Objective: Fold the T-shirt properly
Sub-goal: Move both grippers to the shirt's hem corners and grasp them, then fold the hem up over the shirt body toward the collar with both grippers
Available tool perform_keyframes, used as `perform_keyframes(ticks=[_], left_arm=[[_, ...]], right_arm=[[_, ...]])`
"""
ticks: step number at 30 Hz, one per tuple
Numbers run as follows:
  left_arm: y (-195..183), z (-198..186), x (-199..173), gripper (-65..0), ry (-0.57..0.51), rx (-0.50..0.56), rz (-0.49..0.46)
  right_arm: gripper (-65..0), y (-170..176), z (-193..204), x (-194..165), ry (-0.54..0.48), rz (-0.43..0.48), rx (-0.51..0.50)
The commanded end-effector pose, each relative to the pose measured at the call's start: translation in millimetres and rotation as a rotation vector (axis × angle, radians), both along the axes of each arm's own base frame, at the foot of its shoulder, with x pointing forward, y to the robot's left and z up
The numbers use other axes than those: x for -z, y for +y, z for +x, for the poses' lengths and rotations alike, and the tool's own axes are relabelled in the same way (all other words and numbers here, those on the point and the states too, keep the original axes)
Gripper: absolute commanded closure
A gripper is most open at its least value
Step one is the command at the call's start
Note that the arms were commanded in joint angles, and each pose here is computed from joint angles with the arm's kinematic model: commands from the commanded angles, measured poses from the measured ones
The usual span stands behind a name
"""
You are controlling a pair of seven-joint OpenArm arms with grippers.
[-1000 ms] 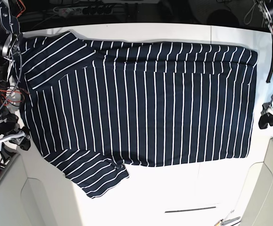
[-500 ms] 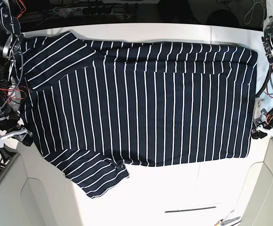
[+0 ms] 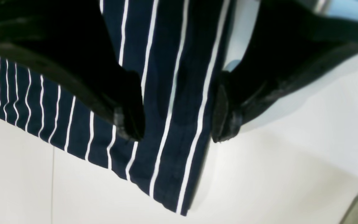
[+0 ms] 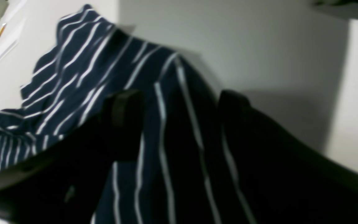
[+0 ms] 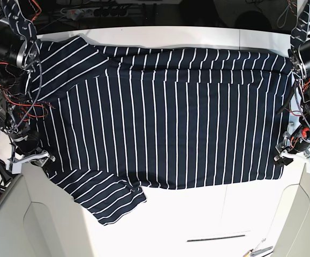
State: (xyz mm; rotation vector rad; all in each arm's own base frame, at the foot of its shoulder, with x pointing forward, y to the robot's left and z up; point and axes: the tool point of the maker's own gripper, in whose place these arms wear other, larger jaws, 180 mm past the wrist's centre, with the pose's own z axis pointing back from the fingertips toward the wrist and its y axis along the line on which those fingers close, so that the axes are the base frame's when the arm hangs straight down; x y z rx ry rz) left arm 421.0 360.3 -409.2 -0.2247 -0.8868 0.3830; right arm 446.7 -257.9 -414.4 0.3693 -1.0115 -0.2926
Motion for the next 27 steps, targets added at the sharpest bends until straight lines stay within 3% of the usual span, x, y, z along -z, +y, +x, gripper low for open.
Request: perform_keyframes(ticks=[1, 20, 22, 27], left_arm=[[1.9, 5.2, -7.1, -37.9, 0.002, 0.009, 0.011], [-17.7, 8.8, 1.9, -35.6, 0.017, 0.024, -0.01], [-15.7, 8.8, 0.8, -29.9, 0.016, 0.022, -0.007], [-13.7, 12.8, -5.6, -11.1, 0.001, 0.027, -0.002]], right_arm=[[-37.8, -3.5, 10.3, -14.4, -0.029, -0.01, -0.006], [-36.5, 16.1, 12.2, -11.7, -0.034, 0.02, -0.031], [-29.0, 14.6, 12.4, -12.5, -0.035, 0.017, -0.031], [0.0, 11.5, 15.7, -18.9, -0.046, -0.016, -0.045]])
